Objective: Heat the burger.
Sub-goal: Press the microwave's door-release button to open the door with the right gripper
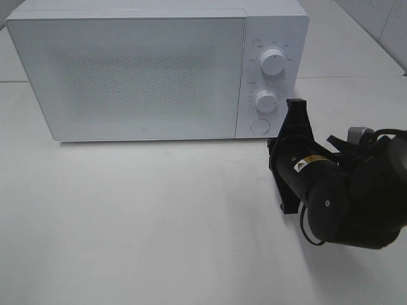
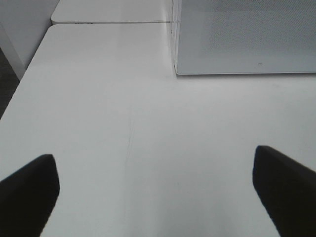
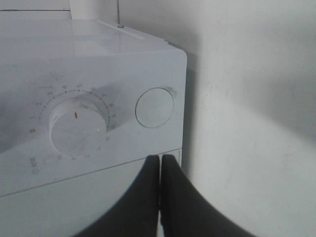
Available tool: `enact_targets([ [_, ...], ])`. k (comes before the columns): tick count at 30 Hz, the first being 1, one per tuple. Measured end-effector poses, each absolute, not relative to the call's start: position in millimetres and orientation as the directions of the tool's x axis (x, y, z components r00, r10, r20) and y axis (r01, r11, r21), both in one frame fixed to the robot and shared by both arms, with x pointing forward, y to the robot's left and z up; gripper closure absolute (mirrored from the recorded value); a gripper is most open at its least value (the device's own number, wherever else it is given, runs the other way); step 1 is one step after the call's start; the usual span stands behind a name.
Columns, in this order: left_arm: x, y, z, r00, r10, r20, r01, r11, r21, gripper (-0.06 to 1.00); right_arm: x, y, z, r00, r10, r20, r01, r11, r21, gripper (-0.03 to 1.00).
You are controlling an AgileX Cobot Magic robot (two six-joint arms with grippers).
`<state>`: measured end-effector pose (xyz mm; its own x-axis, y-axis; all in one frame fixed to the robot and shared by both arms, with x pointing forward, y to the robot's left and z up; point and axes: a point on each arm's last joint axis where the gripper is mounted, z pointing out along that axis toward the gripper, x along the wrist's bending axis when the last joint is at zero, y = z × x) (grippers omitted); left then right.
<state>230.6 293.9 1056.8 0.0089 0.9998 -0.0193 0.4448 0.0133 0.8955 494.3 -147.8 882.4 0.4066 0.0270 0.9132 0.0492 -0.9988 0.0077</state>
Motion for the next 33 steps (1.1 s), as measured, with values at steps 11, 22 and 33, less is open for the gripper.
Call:
enact_targets([
  [11,230.6,293.9,1056.8,0.009,1.0,-0.019,0.445,0.013,0.896,-0.04,527.8,-143.2,870.7,0.441,0.03,0.897,0.024,-0.999,0.021,0.95],
  [22,230.6,293.9,1056.8,0.009,1.0,-0.019,0.445,0.013,0.896,-0.04,553.1,-142.6,862.3,0.426,0.01,0.905,0.002,-1.0,0.01,0.95],
  [33,230.6,293.9,1056.8,0.009,1.0,-0.019,0.445,0.013,0.896,-0.04,566.6,-143.7,858.4,0.421,-0.007,0.907,-0.011,-1.0,-0.003,0.95],
])
